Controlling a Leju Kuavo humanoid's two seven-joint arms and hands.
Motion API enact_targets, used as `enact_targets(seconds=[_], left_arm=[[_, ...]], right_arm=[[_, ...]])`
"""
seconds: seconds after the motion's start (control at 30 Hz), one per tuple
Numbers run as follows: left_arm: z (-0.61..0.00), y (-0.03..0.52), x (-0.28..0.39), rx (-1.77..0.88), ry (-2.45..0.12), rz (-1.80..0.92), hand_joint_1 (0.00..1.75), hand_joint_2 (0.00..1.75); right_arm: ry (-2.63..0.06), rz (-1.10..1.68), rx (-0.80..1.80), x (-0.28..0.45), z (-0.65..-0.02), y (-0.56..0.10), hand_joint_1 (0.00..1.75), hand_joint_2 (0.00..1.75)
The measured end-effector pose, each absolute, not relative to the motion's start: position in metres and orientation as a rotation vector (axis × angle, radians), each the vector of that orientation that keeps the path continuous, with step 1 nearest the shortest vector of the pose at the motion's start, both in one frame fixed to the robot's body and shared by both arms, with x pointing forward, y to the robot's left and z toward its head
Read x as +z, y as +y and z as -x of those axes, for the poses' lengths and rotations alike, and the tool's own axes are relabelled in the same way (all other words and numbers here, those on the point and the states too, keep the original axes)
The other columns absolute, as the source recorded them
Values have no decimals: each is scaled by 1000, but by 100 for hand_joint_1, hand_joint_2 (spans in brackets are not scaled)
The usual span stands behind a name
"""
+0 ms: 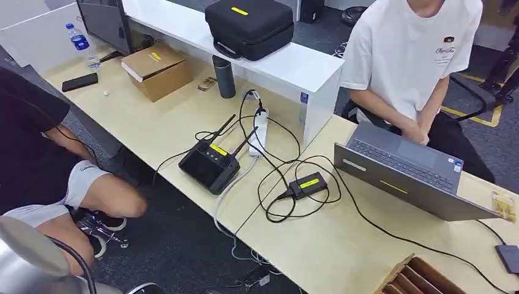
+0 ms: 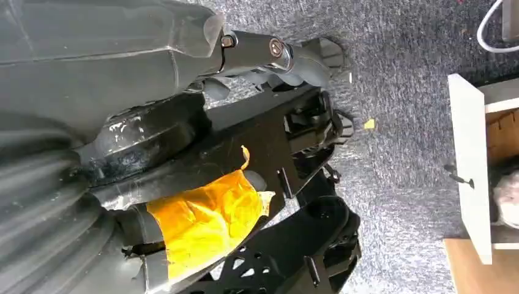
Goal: Pass the card to the sensor for recognition and then transmit it.
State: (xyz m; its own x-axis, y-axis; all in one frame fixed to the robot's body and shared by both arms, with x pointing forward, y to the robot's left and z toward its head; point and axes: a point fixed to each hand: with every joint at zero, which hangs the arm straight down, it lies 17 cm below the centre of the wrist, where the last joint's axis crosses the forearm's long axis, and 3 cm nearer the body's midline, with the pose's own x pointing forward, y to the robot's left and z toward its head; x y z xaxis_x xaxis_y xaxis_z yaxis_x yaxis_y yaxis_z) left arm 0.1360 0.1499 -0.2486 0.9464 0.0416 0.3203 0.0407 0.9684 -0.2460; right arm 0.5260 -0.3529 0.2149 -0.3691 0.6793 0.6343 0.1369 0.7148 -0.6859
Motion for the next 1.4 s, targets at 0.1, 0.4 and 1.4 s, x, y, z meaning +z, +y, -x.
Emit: enact_targets(seconds=[0.1,0.4,1.4], left_arm=[[-137,151,-249,6,-333,250,0,175],[-135,156,-250,34,-339,239,0,175],[-130,162,-252,82,-348,222,0,175]], right_arm=[[-1897,637,651,216,-520,-356,175,175],[-1871,675,666,183,-474,-366,175,175],[-1644,664,539,65,-387,-387,175,175]])
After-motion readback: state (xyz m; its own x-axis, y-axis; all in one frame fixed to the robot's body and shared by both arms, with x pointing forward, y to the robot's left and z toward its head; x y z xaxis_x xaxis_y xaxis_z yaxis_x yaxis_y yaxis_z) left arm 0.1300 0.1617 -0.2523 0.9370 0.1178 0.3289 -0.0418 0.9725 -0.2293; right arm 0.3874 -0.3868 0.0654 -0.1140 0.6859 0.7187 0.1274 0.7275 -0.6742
